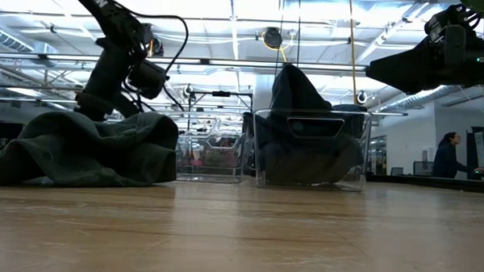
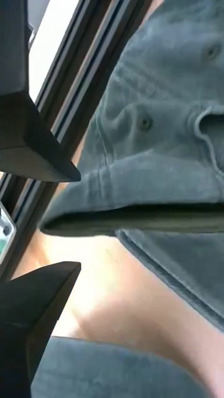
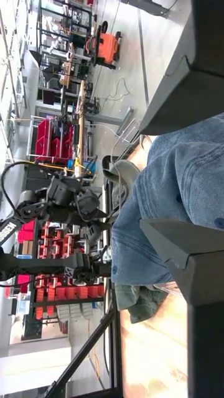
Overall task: Pick & Place hat
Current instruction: Put the top black cap into the left transparent bin
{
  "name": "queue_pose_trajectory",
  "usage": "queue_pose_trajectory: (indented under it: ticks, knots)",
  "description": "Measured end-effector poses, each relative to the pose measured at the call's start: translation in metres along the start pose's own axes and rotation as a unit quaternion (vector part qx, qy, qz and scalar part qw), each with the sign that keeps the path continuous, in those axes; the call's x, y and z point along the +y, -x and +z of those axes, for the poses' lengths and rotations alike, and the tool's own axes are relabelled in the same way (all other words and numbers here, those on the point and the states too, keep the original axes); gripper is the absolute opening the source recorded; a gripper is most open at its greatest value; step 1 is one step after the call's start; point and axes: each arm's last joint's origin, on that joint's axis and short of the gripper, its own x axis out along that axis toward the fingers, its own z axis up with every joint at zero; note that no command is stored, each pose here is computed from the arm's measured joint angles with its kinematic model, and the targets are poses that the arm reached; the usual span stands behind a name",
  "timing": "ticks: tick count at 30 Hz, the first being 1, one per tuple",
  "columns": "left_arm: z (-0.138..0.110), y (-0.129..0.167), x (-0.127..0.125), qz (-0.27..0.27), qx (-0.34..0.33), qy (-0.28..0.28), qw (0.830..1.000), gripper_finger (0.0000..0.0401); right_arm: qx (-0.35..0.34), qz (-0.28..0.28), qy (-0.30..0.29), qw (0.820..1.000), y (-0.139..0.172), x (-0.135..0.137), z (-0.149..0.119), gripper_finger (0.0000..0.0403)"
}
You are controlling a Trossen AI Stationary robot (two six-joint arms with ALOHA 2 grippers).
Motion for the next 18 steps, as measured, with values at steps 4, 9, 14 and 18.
queue_pose_trajectory:
  ticks: [4, 9, 14, 18]
  knots:
    - [0.002, -0.0089, -0.001, 0.027, -0.012, 0.005, 1.0, 0.023, 0.0, 0.0, 0.0, 1.0, 0.0, 0.0, 0.0, 0.0222]
    - [0.0036, -0.0111, -0.0003, 0.042, -0.021, 0.003, 0.999, 0.0223, 0.0, 0.0, 0.0, 1.0, 0.0, 0.0, -0.0001, 0.0222]
    - [0.003, -0.0107, 0.0007, 0.059, -0.016, 0.006, 0.998, 0.0148, 0.0, 0.0, 0.0, 1.0, 0.0, 0.0, -0.0001, 0.0222]
    - [0.003, -0.0107, 0.0008, 0.06, -0.016, 0.002, 0.998, 0.005, 0.0, 0.0, 0.0, 1.0, 0.0, 0.0, -0.0001, 0.0222]
